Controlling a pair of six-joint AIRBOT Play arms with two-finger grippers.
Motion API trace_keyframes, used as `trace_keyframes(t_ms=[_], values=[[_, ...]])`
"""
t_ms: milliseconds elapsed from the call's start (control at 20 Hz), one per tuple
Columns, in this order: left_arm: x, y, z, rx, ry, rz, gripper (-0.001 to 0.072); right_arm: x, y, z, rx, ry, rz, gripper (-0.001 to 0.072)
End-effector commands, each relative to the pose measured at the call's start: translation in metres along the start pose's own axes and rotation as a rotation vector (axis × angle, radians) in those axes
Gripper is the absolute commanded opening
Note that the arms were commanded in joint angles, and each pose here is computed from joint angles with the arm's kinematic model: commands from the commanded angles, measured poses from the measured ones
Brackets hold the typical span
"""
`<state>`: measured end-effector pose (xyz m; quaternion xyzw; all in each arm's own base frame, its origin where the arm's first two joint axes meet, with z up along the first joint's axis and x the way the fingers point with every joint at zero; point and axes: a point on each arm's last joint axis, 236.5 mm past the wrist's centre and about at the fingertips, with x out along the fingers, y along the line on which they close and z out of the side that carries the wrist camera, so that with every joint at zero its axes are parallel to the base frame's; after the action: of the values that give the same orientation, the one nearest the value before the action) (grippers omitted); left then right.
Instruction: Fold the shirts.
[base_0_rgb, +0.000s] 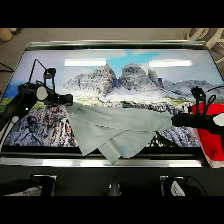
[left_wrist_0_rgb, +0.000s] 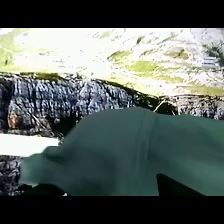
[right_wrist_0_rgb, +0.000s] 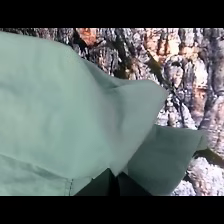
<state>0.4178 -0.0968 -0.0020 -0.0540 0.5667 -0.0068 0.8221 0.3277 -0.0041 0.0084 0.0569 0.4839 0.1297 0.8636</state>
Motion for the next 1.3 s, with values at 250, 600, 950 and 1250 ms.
trace_keyframes(t_ms=[250,600,950,1250], values=[[-0.015,0.014,-0.15,0.054,0.519,-0.139,0.0719,0.009,0.004,-0.03,-0.072,0.12,0.043,0.0016],[0.02,-0.063,-0.247,-0.303,0.499,-0.425,0.0716,0.006,0.007,-0.046,-0.087,0.185,0.059,0.0016],[0.039,-0.105,-0.216,-0.233,0.412,-0.467,0.0026,-0.002,0.016,-0.043,-0.122,0.182,0.083,0.0016],[-0.278,-0.102,0.04,0.172,-0.669,-0.613,0.0022,-0.258,0.034,0.198,-0.419,-0.726,-0.388,0.0015]])
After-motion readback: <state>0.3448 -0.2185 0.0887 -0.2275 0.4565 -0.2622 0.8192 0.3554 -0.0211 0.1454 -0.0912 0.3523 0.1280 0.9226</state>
